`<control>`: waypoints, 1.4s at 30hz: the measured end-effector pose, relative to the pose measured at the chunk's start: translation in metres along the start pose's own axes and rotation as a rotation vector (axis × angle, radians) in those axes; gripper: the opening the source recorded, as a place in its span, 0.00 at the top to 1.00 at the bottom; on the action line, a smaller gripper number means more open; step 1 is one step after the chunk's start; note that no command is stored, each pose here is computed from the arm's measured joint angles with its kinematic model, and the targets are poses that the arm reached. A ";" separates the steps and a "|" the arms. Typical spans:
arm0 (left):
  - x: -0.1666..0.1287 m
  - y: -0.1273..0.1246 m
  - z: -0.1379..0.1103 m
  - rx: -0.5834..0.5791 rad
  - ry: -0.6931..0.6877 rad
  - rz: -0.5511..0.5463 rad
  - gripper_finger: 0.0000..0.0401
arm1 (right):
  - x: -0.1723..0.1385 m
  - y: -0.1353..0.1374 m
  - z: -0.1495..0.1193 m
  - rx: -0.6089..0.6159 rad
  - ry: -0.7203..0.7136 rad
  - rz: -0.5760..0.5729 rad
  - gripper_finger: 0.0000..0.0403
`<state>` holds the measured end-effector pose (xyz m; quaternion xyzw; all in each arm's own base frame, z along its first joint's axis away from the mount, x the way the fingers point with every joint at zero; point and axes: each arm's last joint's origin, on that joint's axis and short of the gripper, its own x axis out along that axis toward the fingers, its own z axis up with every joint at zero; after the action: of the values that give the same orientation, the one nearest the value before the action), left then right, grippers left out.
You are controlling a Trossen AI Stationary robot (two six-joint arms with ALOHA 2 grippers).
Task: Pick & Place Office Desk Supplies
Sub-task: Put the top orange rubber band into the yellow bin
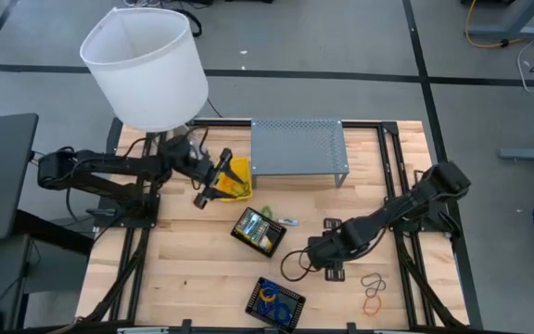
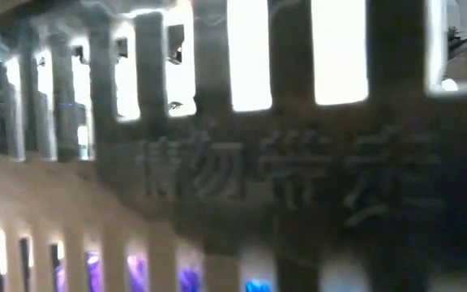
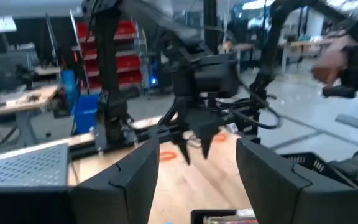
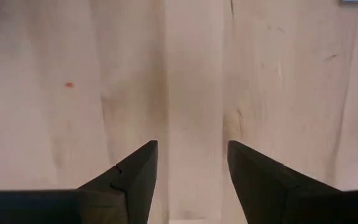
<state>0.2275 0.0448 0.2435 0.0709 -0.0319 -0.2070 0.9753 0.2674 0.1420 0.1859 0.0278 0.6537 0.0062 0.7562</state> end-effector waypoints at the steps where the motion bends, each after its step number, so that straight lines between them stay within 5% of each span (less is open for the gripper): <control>1: -0.002 -0.004 -0.004 -0.001 -0.019 -0.002 0.46 | -0.001 -0.001 -0.004 0.002 -0.016 0.010 0.50; 10: -0.008 -0.037 -0.036 0.055 -0.017 0.148 0.46 | -0.020 -0.015 -0.032 0.069 -0.114 0.080 0.50; 16: -0.002 -0.046 -0.041 0.067 0.016 0.145 0.46 | -0.027 -0.023 -0.045 0.175 -0.142 0.112 0.50; 34: -0.001 -0.048 -0.043 0.054 0.024 0.136 0.46 | 0.001 -0.012 -0.098 0.288 0.111 0.069 0.50; 42: -0.001 -0.048 -0.043 0.050 0.024 0.136 0.46 | 0.021 -0.013 -0.116 0.311 0.106 0.055 0.50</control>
<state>0.2117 0.0073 0.1939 0.0953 -0.0300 -0.1387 0.9853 0.1555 0.1342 0.1477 0.1623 0.6849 -0.0730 0.7065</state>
